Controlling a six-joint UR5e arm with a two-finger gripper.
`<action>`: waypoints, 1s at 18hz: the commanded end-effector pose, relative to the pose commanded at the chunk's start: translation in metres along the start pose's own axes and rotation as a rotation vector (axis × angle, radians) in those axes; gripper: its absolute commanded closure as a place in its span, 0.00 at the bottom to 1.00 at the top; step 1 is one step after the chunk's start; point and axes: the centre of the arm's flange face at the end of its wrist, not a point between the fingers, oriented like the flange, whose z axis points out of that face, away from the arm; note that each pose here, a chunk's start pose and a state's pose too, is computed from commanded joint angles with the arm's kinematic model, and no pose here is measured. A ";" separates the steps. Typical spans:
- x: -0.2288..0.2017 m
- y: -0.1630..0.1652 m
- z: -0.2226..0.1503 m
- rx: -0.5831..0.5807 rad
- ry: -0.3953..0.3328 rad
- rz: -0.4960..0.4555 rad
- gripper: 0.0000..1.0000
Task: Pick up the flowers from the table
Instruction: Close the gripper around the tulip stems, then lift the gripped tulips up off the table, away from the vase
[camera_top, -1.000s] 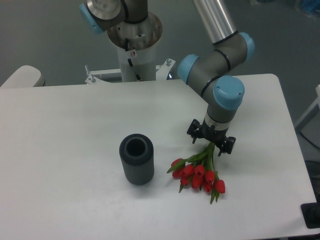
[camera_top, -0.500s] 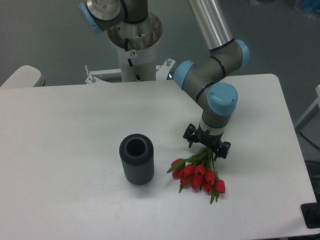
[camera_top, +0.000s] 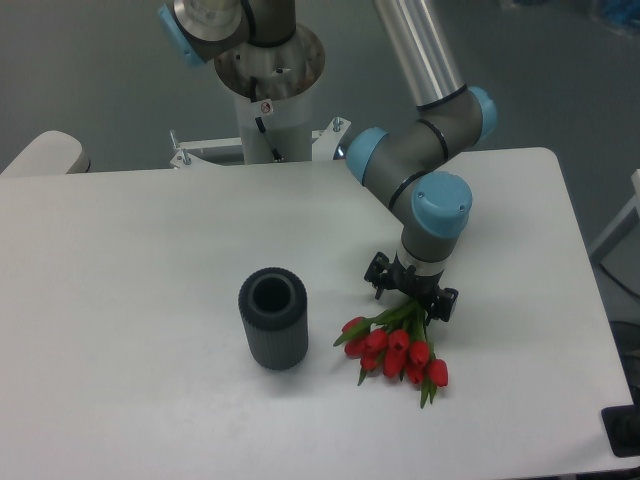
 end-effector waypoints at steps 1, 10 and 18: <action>-0.001 -0.001 -0.001 0.004 -0.002 0.000 0.29; -0.011 -0.006 -0.010 0.013 -0.024 0.004 0.72; -0.049 -0.028 -0.057 0.056 -0.117 0.019 0.72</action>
